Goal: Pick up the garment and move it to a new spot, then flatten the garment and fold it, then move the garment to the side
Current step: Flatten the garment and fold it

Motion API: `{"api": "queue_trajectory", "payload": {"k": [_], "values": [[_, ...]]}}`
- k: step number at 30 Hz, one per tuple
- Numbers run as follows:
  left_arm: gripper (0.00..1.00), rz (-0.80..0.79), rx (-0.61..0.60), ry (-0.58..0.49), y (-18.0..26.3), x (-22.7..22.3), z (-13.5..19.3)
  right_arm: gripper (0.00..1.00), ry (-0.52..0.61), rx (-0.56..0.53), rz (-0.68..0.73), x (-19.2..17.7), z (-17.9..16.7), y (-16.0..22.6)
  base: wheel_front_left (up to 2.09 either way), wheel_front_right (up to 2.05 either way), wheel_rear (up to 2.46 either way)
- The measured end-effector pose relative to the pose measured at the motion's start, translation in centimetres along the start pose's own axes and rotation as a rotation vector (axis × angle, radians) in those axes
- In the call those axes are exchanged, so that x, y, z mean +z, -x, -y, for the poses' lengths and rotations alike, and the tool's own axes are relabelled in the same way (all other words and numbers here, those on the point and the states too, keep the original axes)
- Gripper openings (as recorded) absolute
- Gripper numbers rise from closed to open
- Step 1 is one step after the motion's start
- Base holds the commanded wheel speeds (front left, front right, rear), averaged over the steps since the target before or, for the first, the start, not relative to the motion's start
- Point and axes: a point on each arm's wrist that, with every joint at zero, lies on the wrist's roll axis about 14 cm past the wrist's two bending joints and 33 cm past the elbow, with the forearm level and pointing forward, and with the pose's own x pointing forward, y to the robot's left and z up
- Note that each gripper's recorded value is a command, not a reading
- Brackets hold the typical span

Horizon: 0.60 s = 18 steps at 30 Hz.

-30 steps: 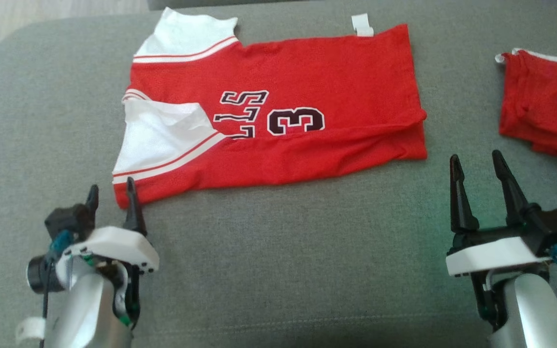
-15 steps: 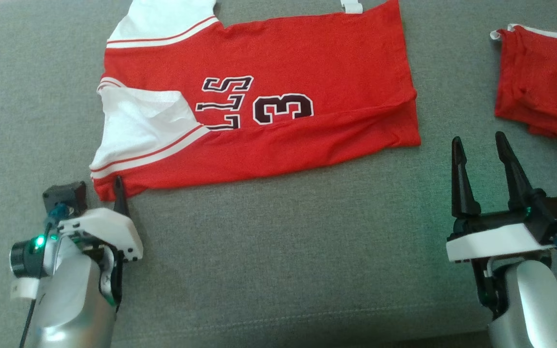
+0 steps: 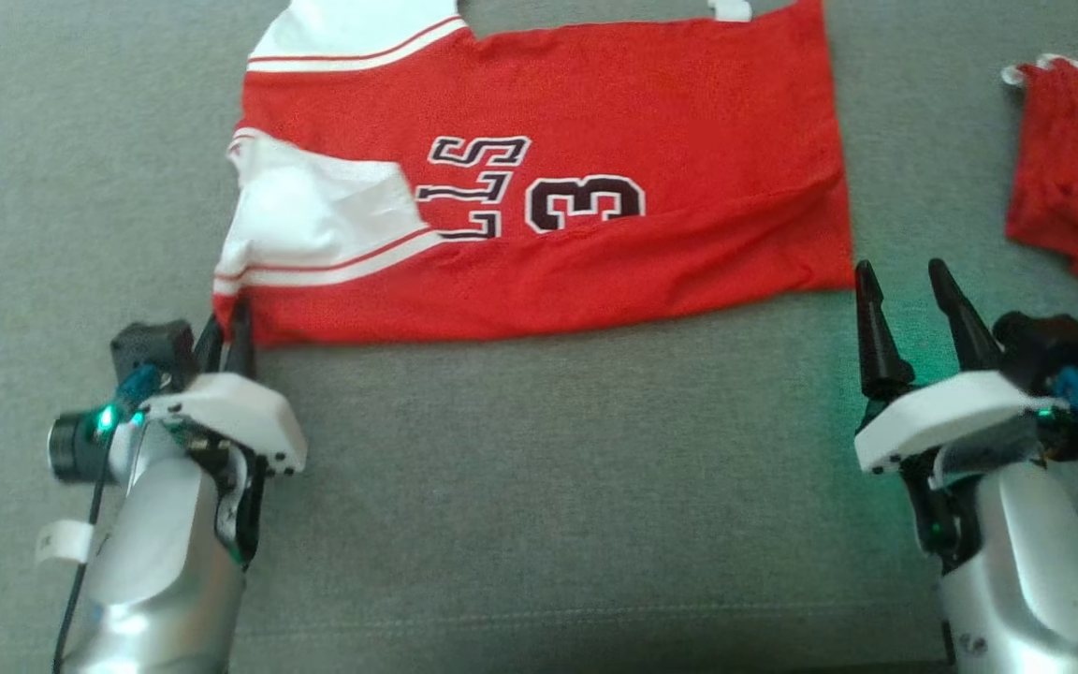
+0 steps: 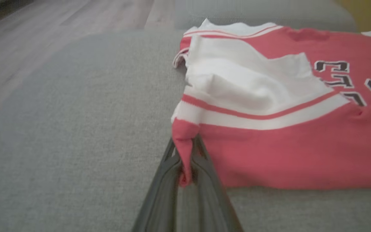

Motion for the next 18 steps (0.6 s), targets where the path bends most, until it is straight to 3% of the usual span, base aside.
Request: {"api": "queue_trajectory", "payload": {"k": [6, 14, 15, 16, 18], "values": [[0.0, 0.134, -0.037, -0.008, 0.4, 3.7, 0.8, 1.0, -0.111, -0.031, -0.19, -3.6, 0.6, -2.1, 0.0, 0.0, 0.0], [0.0, 0.184, -0.046, -0.008, 1.6, 4.7, 1.1, 1.0, -0.183, -0.001, -0.295, -5.4, -1.2, -4.7, 0.0, 0.0, 0.0], [0.0, 0.179, -0.045, -0.007, 1.8, 4.5, 1.0, 0.24, -0.183, 0.004, -0.299, -5.4, -1.3, -4.9, 0.0, 0.0, 0.0], [0.0, 0.174, -0.043, -0.007, 1.9, 4.3, 1.0, 0.0, -0.178, 0.01, -0.299, -5.3, -1.5, -5.1, 0.0, 0.0, 0.0], [0.0, 0.171, -0.044, -0.007, 2.0, 4.1, 1.0, 0.0, -0.163, 0.02, -0.302, -5.2, -1.9, -5.2, 0.0, 0.0, 0.0]]}}
